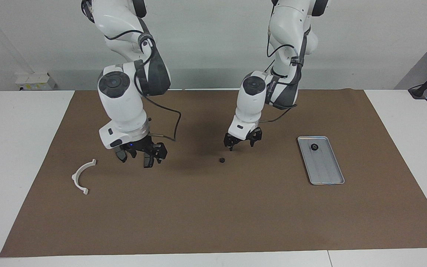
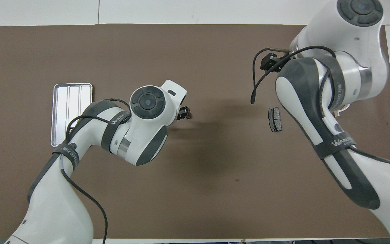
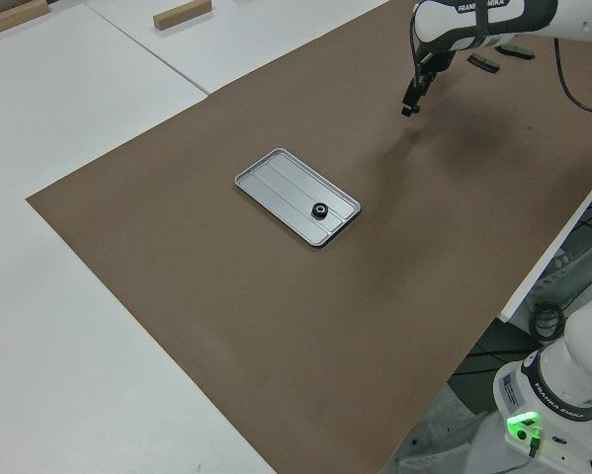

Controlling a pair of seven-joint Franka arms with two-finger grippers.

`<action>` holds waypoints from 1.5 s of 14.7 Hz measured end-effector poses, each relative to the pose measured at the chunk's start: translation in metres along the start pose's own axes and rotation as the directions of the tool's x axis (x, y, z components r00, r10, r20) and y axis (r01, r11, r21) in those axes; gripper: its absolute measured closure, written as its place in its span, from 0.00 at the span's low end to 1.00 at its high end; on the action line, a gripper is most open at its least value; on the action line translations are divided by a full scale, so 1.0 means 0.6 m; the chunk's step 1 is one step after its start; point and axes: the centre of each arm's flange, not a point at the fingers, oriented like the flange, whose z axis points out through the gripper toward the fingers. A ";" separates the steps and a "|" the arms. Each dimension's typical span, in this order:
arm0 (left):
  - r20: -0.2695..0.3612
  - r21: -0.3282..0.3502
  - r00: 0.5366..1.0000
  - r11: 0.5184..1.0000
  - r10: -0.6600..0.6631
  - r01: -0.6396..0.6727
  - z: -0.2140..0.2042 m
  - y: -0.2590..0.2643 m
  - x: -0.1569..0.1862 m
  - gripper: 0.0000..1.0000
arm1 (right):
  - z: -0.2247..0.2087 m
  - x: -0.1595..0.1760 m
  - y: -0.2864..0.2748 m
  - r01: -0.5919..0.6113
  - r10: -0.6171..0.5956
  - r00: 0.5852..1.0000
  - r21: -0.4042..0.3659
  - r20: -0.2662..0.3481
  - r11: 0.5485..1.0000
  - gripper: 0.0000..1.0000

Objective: Pick bearing gear from pile to tray

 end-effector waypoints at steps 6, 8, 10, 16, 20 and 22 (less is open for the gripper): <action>0.013 0.013 1.000 1.000 -0.001 0.001 0.058 0.075 -0.026 0.00 | -0.032 0.022 0.118 0.153 -0.154 0.988 0.025 0.027 0.988 0.00; 0.014 0.027 1.000 1.000 -0.004 0.004 0.081 0.087 -0.028 0.00 | -0.034 0.021 0.123 0.160 -0.161 0.987 0.026 0.027 0.987 0.00; 0.009 0.034 1.000 0.999 -0.006 0.006 0.094 0.091 -0.019 0.01 | -0.034 0.021 0.124 0.159 -0.159 0.987 0.026 0.028 0.987 0.00; -0.041 0.060 0.999 0.998 0.007 -0.005 0.088 0.078 0.008 0.12 | -0.085 0.009 0.164 0.132 -0.132 0.991 0.020 -0.003 0.991 0.00; -0.037 0.061 0.999 0.998 0.008 -0.005 0.093 0.081 0.003 0.11 | -0.175 -0.060 0.191 0.161 -0.161 0.987 0.019 0.016 0.987 0.00; -0.032 0.063 0.999 0.998 -0.002 0.004 0.099 0.085 -0.003 0.13 | -0.217 -0.092 0.200 0.164 -0.164 0.986 0.020 0.016 0.986 0.00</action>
